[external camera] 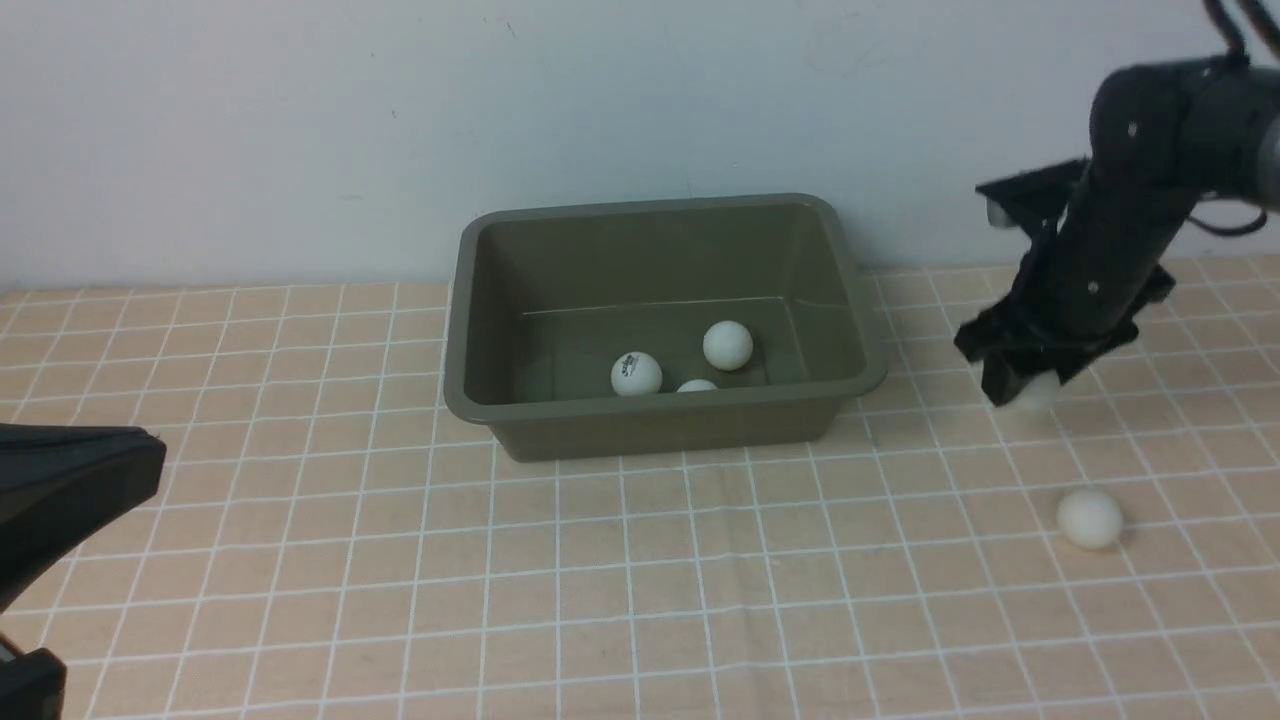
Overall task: Put the table tennis balls into the box on the light coffee tablecloth.
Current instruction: 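Reach for and grasp a ping pong ball on the table, then release the ping pong ball into the bin and lift the gripper away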
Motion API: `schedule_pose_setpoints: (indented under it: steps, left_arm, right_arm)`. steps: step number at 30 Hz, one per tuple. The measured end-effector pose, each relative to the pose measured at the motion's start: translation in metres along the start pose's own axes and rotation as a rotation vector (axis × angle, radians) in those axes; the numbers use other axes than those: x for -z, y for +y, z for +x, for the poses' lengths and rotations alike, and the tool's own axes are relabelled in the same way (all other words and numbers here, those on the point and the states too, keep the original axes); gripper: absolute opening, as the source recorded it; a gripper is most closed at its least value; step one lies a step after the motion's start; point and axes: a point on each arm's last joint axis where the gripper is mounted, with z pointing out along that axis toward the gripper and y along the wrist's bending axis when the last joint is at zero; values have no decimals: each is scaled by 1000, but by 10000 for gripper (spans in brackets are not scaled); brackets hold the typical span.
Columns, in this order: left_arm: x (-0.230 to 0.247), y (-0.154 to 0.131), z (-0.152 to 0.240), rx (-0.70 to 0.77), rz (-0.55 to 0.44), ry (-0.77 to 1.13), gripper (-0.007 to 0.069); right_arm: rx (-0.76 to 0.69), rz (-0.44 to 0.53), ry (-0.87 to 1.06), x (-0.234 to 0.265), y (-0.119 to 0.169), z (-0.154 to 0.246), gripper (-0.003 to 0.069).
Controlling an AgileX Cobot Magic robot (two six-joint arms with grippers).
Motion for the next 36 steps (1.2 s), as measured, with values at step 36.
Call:
schedule_pose_setpoints:
  steps: [36]
  left_arm:
    - [0,0,0,0,1,1,-69]
  right_arm:
    - [214,-123,-289,86,102,-47,503]
